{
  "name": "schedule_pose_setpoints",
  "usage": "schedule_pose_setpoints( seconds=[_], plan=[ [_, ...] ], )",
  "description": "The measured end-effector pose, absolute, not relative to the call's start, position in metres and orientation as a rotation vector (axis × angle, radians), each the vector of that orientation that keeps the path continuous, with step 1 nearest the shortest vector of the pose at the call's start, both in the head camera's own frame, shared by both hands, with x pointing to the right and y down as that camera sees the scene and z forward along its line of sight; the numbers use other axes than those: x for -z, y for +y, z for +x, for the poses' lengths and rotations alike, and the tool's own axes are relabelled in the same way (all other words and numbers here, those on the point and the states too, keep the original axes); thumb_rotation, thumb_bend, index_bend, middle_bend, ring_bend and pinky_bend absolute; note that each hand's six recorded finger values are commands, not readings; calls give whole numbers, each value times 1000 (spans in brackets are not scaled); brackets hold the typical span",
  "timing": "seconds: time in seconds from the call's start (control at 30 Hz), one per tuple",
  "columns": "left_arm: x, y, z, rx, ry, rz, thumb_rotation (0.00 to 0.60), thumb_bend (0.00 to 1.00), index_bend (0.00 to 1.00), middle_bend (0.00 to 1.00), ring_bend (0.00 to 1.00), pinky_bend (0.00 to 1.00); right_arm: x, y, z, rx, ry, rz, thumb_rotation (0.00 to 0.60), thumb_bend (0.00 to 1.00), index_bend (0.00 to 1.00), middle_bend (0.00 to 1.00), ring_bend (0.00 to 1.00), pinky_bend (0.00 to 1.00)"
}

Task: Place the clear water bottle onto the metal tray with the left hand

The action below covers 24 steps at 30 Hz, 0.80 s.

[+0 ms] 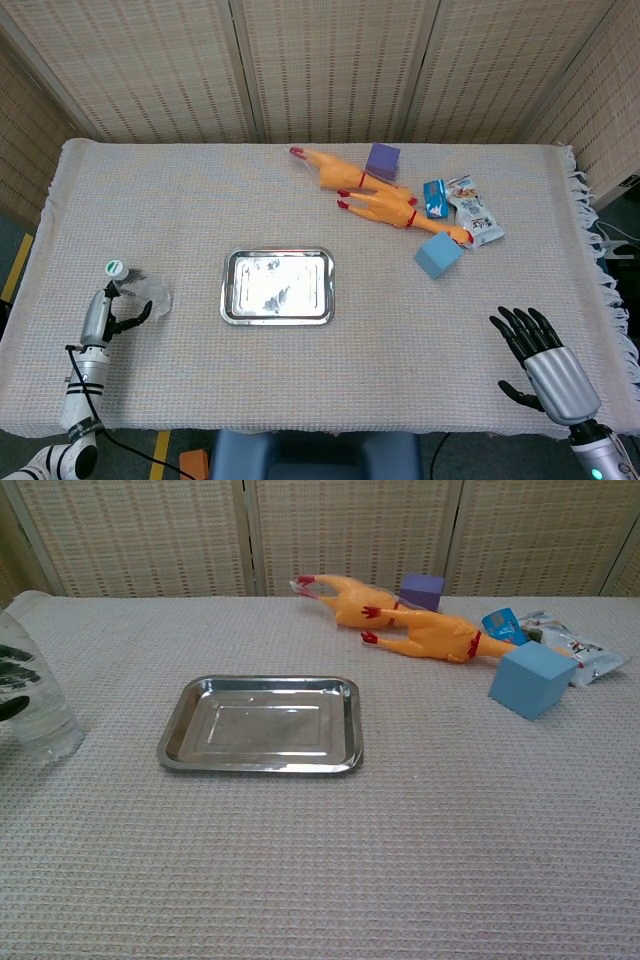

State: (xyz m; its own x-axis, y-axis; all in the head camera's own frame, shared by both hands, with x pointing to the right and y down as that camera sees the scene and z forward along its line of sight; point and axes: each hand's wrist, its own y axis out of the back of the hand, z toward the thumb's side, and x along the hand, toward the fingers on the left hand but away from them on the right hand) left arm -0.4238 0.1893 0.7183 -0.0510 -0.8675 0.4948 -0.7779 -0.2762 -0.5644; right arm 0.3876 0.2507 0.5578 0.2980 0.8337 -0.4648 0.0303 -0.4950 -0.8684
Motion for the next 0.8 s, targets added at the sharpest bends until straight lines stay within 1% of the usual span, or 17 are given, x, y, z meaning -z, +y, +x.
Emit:
schedule_pose_setpoints(
  seconds=[0.2, 0.5, 0.57, 0.73, 0.8],
  plan=[
    [-714, 188, -423, 1201, 1844, -2086, 600, 502, 360, 375, 257, 438, -558, 250, 388, -1286, -780, -1776, 600, 90, 0, 0, 0, 0],
    [-699, 182, -432, 1113, 1899, -2028, 600, 502, 360, 368, 255, 432, -561, 251, 387, -1294, -767, -1780, 600, 91, 0, 0, 0, 0],
    [-694, 178, -439, 1091, 1913, -1980, 600, 502, 360, 366, 253, 430, -561, 252, 387, -1296, -766, -1781, 600, 90, 0, 0, 0, 0],
    [-672, 158, -487, 1073, 1977, -1748, 600, 501, 353, 364, 246, 424, -559, 253, 386, -1289, -765, -1782, 600, 90, 0, 0, 0, 0],
    [-669, 158, -490, 1058, 1981, -1752, 600, 501, 353, 363, 246, 423, -559, 254, 385, -1287, -761, -1783, 600, 90, 0, 0, 0, 0]
  ],
)
